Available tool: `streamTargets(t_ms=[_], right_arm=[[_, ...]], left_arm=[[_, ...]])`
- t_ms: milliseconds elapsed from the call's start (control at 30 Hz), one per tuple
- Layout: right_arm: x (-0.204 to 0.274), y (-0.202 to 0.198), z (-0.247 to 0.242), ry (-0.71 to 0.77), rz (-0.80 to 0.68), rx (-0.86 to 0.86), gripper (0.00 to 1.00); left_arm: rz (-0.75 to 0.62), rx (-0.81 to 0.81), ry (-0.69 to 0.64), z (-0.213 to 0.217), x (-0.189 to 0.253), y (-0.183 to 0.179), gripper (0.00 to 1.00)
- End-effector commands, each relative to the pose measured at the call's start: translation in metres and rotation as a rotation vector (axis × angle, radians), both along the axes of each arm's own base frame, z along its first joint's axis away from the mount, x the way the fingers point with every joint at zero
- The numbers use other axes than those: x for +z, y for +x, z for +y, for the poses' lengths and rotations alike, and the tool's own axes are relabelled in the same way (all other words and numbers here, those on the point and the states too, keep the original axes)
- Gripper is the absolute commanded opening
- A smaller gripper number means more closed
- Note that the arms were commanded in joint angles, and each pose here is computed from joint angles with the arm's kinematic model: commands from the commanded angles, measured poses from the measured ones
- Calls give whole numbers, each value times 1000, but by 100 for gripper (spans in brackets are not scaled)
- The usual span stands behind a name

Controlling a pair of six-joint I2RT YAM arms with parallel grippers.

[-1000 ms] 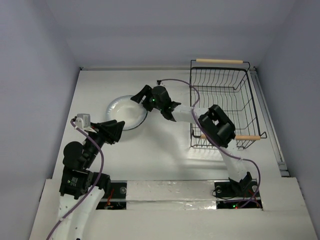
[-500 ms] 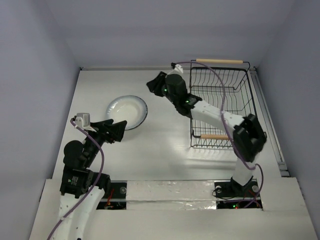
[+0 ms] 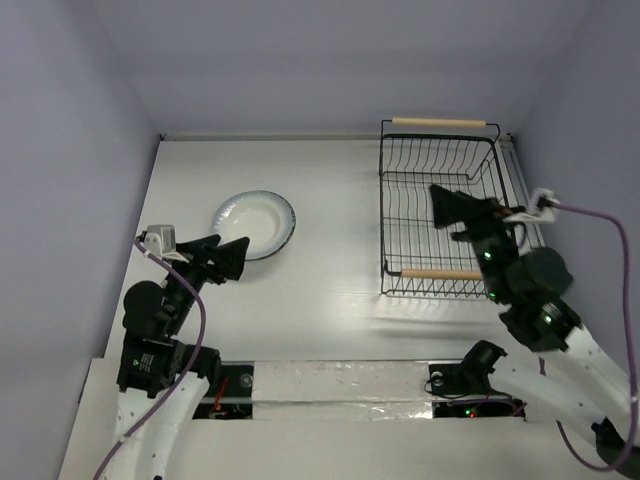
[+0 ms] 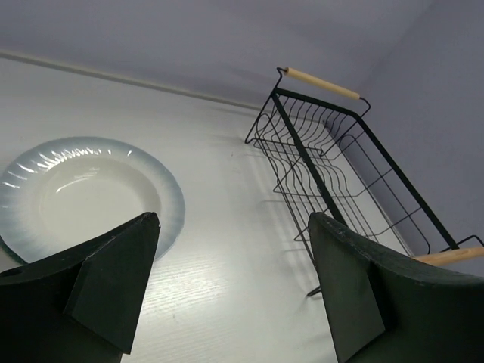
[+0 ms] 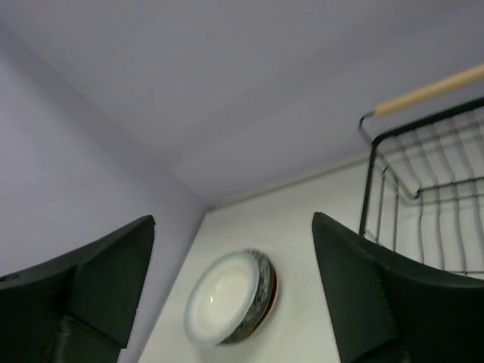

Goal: Unload the plates from the dish rack

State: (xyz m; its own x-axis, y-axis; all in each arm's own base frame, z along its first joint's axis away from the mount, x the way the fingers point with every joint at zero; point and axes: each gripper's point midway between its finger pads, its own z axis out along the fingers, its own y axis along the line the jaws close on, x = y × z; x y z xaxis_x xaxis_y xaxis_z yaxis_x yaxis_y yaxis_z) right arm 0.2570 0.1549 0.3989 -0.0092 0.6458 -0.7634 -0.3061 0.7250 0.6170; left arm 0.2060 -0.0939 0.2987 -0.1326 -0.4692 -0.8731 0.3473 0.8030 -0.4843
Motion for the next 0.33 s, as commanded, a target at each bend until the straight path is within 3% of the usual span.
streamTargets(t_ms=[0, 33, 300], right_arm=[[-13, -18, -54, -33, 17, -168, 93], [-15, -22, -61, -29, 15, -181, 100], [-26, -33, -75, -19, 23, -200, 100]], left_arm=[[-126, 31, -5, 7, 48, -5, 78], [-146, 33, -9, 8, 56, -8, 78], [-146, 43, -11, 9, 59, -5, 78]])
